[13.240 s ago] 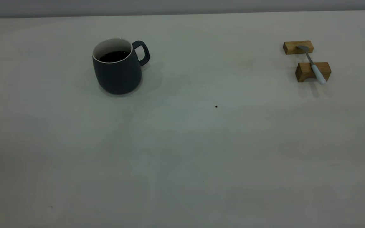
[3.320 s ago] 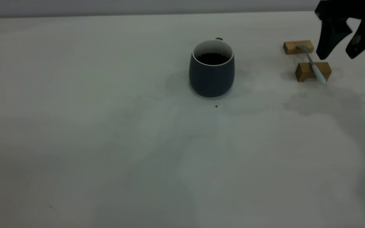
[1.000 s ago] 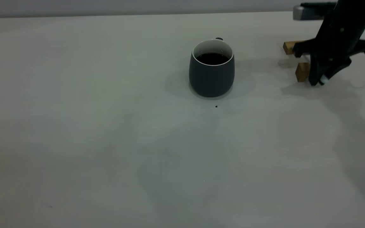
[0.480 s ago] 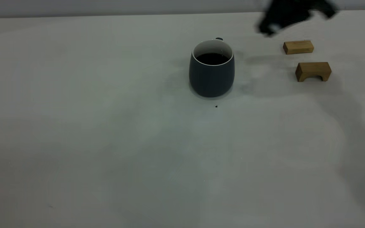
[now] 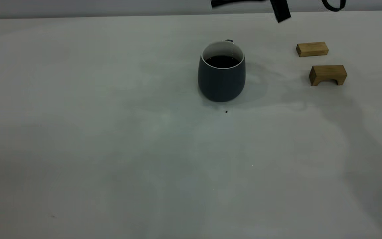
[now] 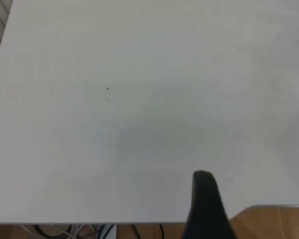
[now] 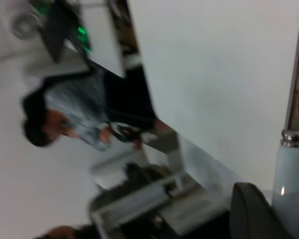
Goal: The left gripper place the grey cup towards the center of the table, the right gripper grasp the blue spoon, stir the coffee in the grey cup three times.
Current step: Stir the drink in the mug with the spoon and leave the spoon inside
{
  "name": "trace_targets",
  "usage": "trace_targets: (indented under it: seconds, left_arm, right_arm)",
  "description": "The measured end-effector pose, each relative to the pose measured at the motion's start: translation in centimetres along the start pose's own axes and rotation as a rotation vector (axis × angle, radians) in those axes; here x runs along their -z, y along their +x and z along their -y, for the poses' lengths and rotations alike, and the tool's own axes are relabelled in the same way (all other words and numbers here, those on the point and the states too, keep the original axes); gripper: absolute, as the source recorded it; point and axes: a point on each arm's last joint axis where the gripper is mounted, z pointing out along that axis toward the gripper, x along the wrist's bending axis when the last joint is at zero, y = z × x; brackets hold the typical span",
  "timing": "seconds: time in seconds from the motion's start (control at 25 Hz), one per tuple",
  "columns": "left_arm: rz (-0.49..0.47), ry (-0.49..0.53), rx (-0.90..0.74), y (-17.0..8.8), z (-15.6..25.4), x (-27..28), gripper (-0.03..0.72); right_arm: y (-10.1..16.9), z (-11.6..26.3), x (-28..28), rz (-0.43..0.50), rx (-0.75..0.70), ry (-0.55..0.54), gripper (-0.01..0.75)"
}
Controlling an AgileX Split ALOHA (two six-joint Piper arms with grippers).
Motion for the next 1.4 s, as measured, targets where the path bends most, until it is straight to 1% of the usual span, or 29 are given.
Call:
trace_targets:
  seconds: [0.16, 0.28, 0.36, 0.48, 0.72, 0.84, 0.92, 1.0, 1.16, 1.24, 1.4]
  left_arm:
    - [0.0, 0.0, 0.0, 0.0, 0.0, 0.0, 0.585]
    - [0.0, 0.0, 0.0, 0.0, 0.0, 0.0, 0.585]
    - [0.0, 0.0, 0.0, 0.0, 0.0, 0.0, 0.585]
    - [0.0, 0.0, 0.0, 0.0, 0.0, 0.0, 0.585]
    - [0.0, 0.0, 0.0, 0.0, 0.0, 0.0, 0.585]
    - [0.0, 0.0, 0.0, 0.0, 0.0, 0.0, 0.585]
    - [0.0, 0.0, 0.0, 0.0, 0.0, 0.0, 0.585]
    - [0.0, 0.0, 0.0, 0.0, 0.0, 0.0, 0.585]
    - [0.0, 0.0, 0.0, 0.0, 0.0, 0.0, 0.585]
    - [0.0, 0.0, 0.0, 0.0, 0.0, 0.0, 0.585]
    - [0.0, 0.0, 0.0, 0.0, 0.0, 0.0, 0.585]
  right_arm:
    - [0.7, -0.5, 0.1, -0.086, -0.082, -0.046, 0.128]
    - [1.1, -0.7, 0.2, -0.133, -0.219, -0.062, 0.128]
    - [1.2, -0.8, 0.2, -0.147, -0.35, -0.058, 0.128]
    - [1.2, -0.8, 0.2, -0.154, -0.601, -0.039, 0.128]
    - [1.1, -0.8, 0.2, -0.166, -1.173, 0.007, 0.128]
    - [0.2, -1.0, 0.2, -0.171, -1.361, 0.023, 0.128]
    - [-1.2, -1.4, 0.0, -0.182, -1.421, 0.021, 0.128]
    - [-2.6, -1.8, -0.3, -0.196, -1.438, 0.014, 0.128]
    - [-4.8, -2.3, -1.1, -0.233, -1.411, 0.0, 0.128]
    - [-5.5, -2.4, -1.3, -0.239, -1.399, -0.003, 0.128]
    - [-7.5, -2.5, -1.9, -0.239, -1.417, -0.009, 0.128]
